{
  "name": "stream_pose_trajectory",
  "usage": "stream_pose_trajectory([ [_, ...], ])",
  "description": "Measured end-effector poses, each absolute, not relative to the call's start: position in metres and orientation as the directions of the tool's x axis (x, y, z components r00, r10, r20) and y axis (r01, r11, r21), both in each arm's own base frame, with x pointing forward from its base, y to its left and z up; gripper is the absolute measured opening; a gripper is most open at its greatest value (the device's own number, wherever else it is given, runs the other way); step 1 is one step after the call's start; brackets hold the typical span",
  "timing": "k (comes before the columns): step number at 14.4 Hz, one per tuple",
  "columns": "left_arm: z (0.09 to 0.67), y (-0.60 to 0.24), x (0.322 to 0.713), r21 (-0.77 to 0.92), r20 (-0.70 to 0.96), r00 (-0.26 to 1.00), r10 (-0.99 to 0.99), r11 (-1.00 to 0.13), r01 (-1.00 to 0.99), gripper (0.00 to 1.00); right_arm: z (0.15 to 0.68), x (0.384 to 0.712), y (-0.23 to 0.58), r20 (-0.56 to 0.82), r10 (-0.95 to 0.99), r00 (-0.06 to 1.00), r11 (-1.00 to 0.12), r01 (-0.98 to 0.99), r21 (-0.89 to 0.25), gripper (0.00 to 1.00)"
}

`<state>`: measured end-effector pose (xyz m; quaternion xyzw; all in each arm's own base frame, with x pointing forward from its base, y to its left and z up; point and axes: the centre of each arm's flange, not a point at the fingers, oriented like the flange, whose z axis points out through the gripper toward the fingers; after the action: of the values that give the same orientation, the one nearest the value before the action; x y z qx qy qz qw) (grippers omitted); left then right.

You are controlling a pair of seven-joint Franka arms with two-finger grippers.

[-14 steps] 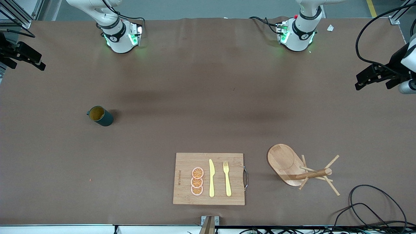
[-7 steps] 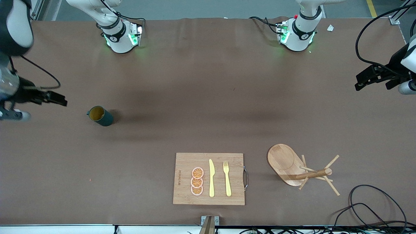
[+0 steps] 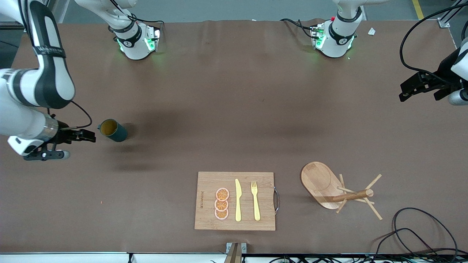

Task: Pass cup and hang on rack
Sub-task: 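Reach the right gripper down to the teal mug and grasp it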

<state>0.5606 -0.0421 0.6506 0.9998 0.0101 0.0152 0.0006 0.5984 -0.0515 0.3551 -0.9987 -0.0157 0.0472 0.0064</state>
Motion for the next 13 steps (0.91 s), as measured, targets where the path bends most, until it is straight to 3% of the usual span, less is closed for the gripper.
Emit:
stream_pose_trajectory([
  [6, 0.65, -0.042, 0.561, 0.002, 0.029, 0.999, 0.021, -1.0, 0.021, 1.0, 0.257, 0.541, -0.073, -0.041, 0.143, 0.989, -0.99, 0.143, -0.01, 1.0],
  [13, 0.65, -0.041, 0.561, 0.001, 0.028, 0.999, 0.023, -1.0, 0.023, 1.0, 0.252, 0.535, -0.073, -0.043, 0.171, 0.984, -0.985, 0.17, -0.012, 1.0],
])
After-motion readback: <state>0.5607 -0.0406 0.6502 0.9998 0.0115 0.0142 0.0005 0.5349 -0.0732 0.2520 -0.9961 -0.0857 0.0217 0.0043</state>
